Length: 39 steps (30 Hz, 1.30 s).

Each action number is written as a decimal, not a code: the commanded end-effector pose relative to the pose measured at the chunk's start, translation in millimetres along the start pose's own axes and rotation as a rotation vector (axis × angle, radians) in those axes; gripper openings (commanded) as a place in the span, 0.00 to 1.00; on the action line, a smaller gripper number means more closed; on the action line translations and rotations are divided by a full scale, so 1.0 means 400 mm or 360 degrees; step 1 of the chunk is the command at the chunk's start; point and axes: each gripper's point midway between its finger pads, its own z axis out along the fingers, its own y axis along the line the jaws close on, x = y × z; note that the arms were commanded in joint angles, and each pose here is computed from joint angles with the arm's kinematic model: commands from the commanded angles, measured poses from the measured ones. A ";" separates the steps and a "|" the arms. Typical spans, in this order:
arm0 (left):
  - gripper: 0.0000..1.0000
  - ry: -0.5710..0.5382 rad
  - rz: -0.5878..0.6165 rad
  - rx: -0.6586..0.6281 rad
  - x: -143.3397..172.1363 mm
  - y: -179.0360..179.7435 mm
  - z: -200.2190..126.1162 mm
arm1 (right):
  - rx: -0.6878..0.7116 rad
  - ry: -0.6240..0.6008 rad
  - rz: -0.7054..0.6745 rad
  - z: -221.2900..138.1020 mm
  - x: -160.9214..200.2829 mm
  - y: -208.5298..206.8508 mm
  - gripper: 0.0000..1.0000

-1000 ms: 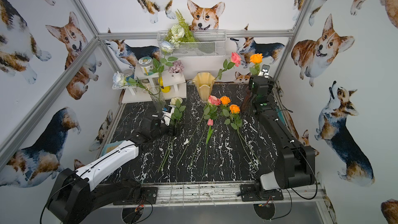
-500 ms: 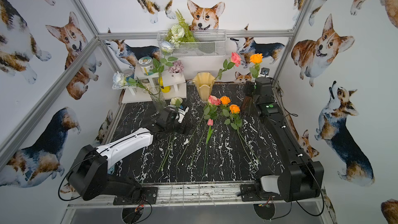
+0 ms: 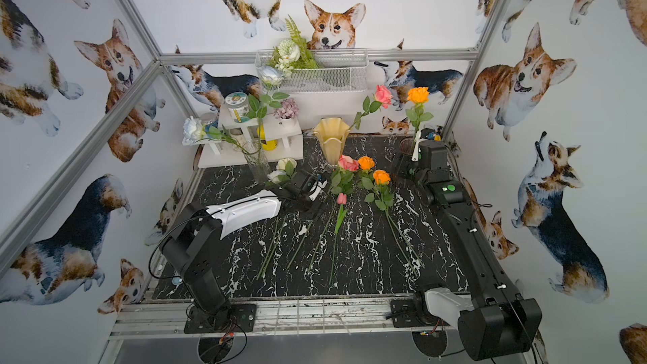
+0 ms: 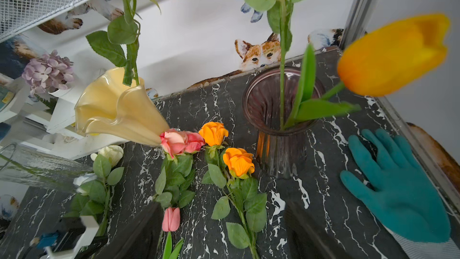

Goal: Arrange the flowers in different vases according to their variety
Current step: Pick up the flower at the center of the board.

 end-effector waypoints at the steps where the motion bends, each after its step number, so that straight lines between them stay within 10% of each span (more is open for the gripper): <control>1: 0.80 0.0070 -0.0005 -0.0047 0.010 0.004 0.021 | -0.0045 0.0031 0.0032 -0.030 0.014 0.011 0.82; 26: 0.47 0.0199 -0.0059 -0.0123 0.014 0.015 0.149 | -0.0126 0.0077 0.0081 -0.088 0.033 0.030 0.81; 39: 0.13 0.0174 -0.0043 -0.0087 0.013 0.006 0.156 | -0.0147 0.0073 0.0106 -0.096 0.042 0.032 0.81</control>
